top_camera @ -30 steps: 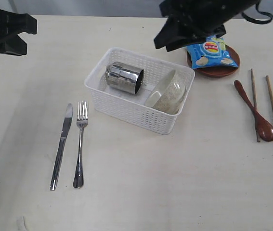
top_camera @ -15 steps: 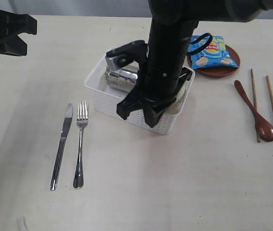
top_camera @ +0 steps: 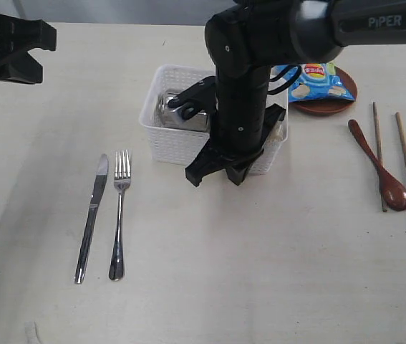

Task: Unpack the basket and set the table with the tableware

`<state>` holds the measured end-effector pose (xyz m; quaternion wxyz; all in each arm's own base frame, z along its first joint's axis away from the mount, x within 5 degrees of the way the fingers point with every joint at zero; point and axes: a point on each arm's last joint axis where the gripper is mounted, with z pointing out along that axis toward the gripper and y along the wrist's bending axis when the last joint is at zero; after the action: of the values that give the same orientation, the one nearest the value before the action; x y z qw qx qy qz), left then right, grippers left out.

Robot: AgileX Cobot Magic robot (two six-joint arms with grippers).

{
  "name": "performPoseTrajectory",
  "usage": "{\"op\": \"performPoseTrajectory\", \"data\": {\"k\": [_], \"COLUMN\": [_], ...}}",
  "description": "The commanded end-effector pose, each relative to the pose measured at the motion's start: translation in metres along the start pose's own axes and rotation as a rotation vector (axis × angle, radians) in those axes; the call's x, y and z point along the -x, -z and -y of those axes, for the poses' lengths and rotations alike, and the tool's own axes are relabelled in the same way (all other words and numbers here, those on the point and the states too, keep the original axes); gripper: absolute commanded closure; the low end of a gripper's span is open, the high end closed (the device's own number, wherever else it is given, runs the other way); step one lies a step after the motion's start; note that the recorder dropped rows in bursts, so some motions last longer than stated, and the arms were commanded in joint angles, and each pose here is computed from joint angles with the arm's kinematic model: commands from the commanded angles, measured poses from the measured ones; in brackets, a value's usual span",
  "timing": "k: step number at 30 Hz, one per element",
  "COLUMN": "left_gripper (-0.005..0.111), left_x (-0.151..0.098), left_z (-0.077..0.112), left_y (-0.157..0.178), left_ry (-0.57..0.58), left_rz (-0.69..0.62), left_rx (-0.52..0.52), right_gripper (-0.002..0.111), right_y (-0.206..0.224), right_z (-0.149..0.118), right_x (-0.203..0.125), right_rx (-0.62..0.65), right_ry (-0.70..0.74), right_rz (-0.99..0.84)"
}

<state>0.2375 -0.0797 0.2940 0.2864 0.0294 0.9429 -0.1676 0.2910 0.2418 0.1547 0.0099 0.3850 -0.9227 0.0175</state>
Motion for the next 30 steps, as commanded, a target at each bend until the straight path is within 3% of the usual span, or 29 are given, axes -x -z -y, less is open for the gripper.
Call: {"op": "performPoseTrajectory", "data": {"k": [1,6,11,15,20,23,27,30], "left_gripper": [0.107,0.107,0.107,0.107,0.107,0.107,0.107,0.107], "left_x": [-0.002,-0.002,-0.001,-0.001,-0.001,-0.002,-0.002,-0.002], "left_z": [-0.001,-0.001,-0.001,-0.001,-0.001,-0.001,-0.001,-0.001], "left_y": [-0.001,-0.001,-0.001,-0.001,-0.001,-0.001,-0.001,-0.001], "left_ry": [-0.002,-0.002,-0.002,-0.002,-0.002,-0.002,-0.002,-0.002], "left_rz": [-0.008,-0.006,-0.001,-0.001,-0.001,-0.004,-0.004,-0.004], "left_rx": [0.000,0.000,0.000,0.000,0.000,0.000,0.000,0.000], "right_gripper": [0.109,0.109,0.109,0.108,0.108,0.094,0.067,0.062], "right_y": [0.003,0.016,0.033,0.059,0.103,0.124,0.129,0.114], "right_z": [0.007,0.023,0.022,0.013,0.023,0.040,0.062,0.076], "right_x": [0.013,0.022,0.021,0.025,0.033,0.040,0.052,0.060], "right_rx": [-0.065,-0.071,0.024,0.128,0.150,0.205,0.329,0.371], "right_ry": [0.035,-0.008,-0.050,-0.069,-0.161,-0.255,-0.365,-0.424], "right_rz": [0.063,0.098,0.105,0.189,0.303,0.365,0.418,0.395]}}
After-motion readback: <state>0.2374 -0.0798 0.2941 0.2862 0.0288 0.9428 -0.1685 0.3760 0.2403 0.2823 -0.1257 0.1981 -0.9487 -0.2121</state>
